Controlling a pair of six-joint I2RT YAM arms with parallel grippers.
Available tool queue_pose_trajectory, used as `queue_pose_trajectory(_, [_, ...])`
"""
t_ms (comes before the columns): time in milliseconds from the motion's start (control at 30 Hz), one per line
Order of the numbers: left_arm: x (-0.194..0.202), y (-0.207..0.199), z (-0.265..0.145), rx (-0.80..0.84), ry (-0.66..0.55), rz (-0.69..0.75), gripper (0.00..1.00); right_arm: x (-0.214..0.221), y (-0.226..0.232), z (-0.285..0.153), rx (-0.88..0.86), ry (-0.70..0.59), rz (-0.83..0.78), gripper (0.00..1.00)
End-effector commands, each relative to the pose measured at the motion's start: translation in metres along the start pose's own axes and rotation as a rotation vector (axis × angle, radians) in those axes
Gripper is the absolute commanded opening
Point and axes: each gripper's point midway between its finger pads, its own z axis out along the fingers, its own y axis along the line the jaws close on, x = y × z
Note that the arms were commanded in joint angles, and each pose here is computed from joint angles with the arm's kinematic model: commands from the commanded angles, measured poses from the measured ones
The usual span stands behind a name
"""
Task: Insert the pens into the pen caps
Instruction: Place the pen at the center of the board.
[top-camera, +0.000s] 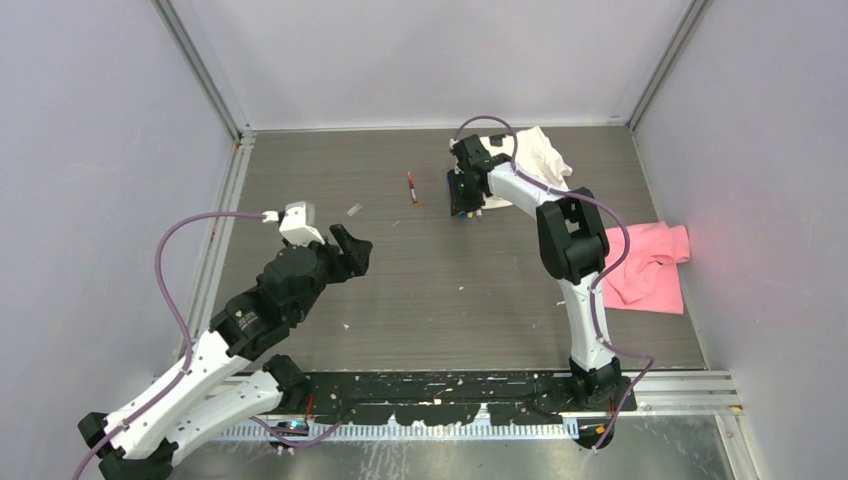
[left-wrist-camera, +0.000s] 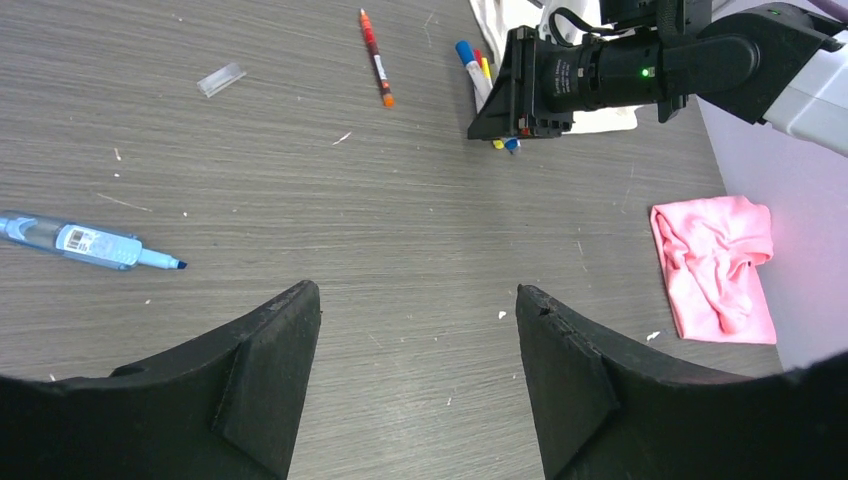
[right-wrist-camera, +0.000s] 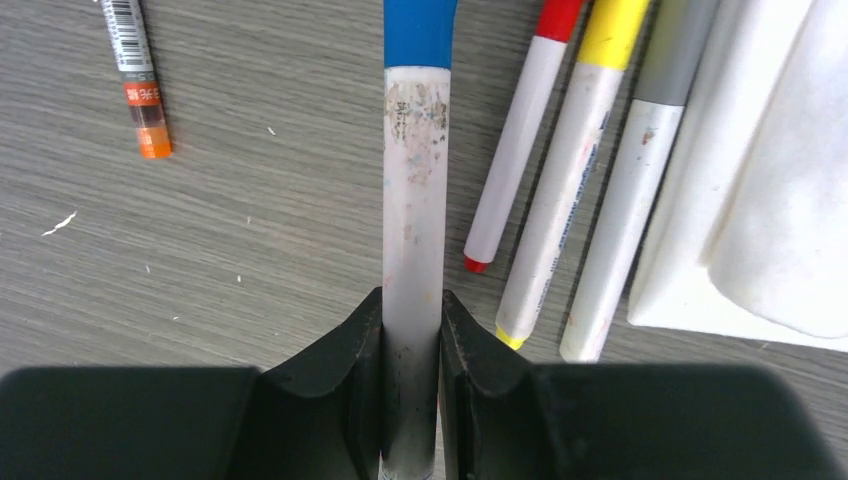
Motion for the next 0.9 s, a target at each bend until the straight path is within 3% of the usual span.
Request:
queue_pose_trajectory(0, [-0.005, -0.002, 0.003, -0.001, -0.023, -0.034, 0.72, -0.019, -0.003, -0.009, 0.037, -0.056, -0.007, 0.3])
queue_pose_trajectory(500, [0.003, -0.012, 0.008, 0.03, 0.018, -0.053, 0.69, -0.035, -0.003, -0.032, 0.03, -0.104, -0.048, 0.34])
queue_pose_trajectory(633, [0.008, -0.012, 0.009, 0.032, 0.037, -0.062, 0.71, -0.047, 0.009, -0.068, -0.072, -0.156, -0.095, 0.4])
queue_pose_trajectory(867, [0.028, -0.012, 0.023, 0.024, 0.13, -0.083, 0.75, -0.035, 0.023, -0.143, -0.412, -0.171, -0.204, 0.55])
